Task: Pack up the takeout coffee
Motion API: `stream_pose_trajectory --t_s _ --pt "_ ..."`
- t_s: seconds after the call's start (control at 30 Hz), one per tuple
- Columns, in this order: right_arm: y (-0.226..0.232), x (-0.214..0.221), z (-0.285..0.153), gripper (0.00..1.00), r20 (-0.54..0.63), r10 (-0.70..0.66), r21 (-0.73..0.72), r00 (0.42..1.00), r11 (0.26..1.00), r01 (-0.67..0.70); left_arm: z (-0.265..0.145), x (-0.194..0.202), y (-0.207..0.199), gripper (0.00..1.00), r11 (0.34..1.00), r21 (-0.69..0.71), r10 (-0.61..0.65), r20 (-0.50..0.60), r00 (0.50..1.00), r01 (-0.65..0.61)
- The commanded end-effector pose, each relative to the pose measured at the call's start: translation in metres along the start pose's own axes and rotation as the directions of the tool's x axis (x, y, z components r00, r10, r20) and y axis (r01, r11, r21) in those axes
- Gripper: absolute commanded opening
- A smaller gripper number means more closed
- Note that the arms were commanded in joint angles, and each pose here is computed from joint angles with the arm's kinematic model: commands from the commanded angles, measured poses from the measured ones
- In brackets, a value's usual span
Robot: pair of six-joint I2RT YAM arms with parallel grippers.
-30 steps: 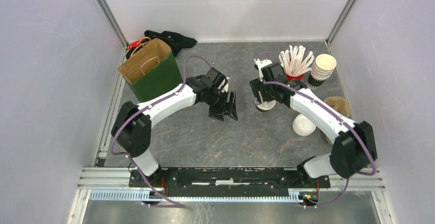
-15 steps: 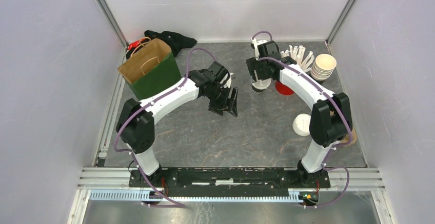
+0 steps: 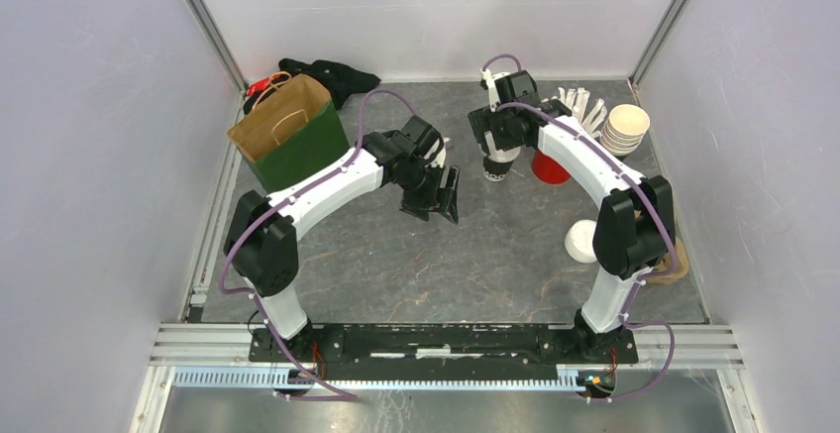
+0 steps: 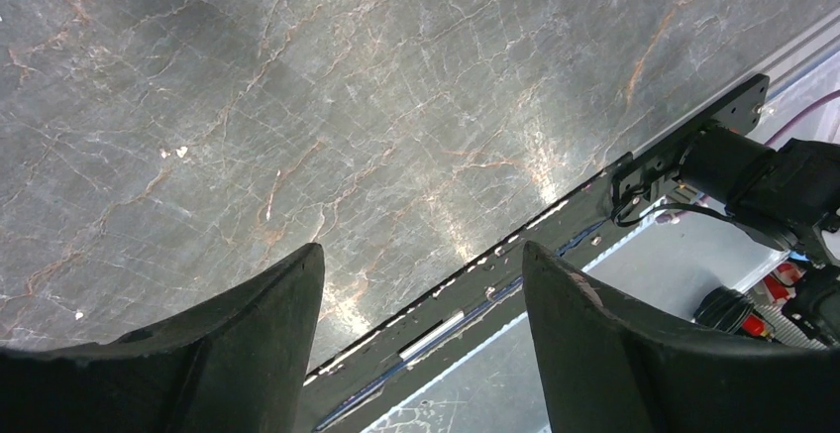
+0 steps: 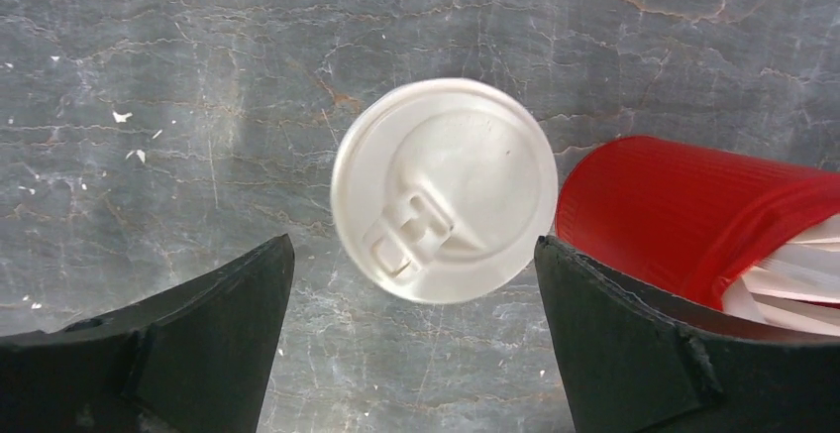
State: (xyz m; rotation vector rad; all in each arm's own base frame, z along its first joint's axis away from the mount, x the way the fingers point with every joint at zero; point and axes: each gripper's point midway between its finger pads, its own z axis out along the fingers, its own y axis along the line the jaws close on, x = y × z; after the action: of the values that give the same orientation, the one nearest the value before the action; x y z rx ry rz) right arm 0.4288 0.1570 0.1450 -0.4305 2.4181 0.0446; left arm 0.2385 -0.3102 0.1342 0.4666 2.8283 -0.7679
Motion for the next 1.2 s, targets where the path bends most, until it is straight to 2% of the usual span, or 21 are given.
stream_pose_trajectory --t_s 0.0,0.3,0.47,0.57,0.67,0.83,0.93,1.07,1.1,1.17 --pt "0.000 -0.029 -0.029 0.98 0.059 -0.013 -0.019 0.998 1.000 0.015 -0.012 -0.017 -0.009 0.80 0.996 0.020 0.091 0.055 0.994 -0.093" --pt "-0.008 -0.049 -0.071 0.98 0.081 -0.011 -0.008 0.997 1.000 0.012 -0.013 -0.026 -0.020 0.82 0.991 0.067 0.114 0.076 0.991 -0.119" --pt "-0.022 -0.043 -0.109 0.98 0.115 -0.019 0.010 0.993 1.000 0.018 -0.034 -0.045 -0.037 0.83 0.979 0.095 0.165 0.156 0.974 -0.182" --pt "-0.040 -0.027 -0.130 0.98 0.114 -0.001 0.058 0.994 0.998 -0.006 -0.050 -0.062 -0.050 0.85 0.964 0.118 0.207 0.225 0.952 -0.238" --pt "-0.073 -0.005 -0.151 0.98 0.079 0.036 0.168 0.996 0.985 -0.049 -0.064 -0.076 -0.059 0.89 0.950 0.127 0.241 0.287 0.927 -0.287" --pt "-0.130 0.023 -0.176 0.97 0.099 0.186 0.294 0.977 0.933 -0.208 -0.085 -0.085 -0.061 0.91 0.934 0.102 0.286 0.358 0.889 -0.342" --pt "-0.165 0.024 -0.180 0.94 0.166 0.323 0.332 0.931 0.871 -0.362 -0.089 -0.087 -0.057 0.91 0.925 0.082 0.318 0.370 0.873 -0.371" --pt "-0.235 0.034 -0.181 0.83 0.267 0.553 0.392 0.789 0.686 -0.614 -0.081 -0.087 -0.048 0.90 0.918 0.072 0.343 0.346 0.873 -0.390" --pt "-0.246 0.033 -0.180 0.80 0.296 0.584 0.384 0.756 0.652 -0.654 -0.081 -0.088 -0.043 0.91 0.919 0.065 0.346 0.343 0.873 -0.389" --pt "-0.265 0.026 -0.175 0.77 0.345 0.592 0.365 0.728 0.630 -0.685 -0.081 -0.090 -0.034 0.91 0.922 0.070 0.337 0.338 0.879 -0.380"
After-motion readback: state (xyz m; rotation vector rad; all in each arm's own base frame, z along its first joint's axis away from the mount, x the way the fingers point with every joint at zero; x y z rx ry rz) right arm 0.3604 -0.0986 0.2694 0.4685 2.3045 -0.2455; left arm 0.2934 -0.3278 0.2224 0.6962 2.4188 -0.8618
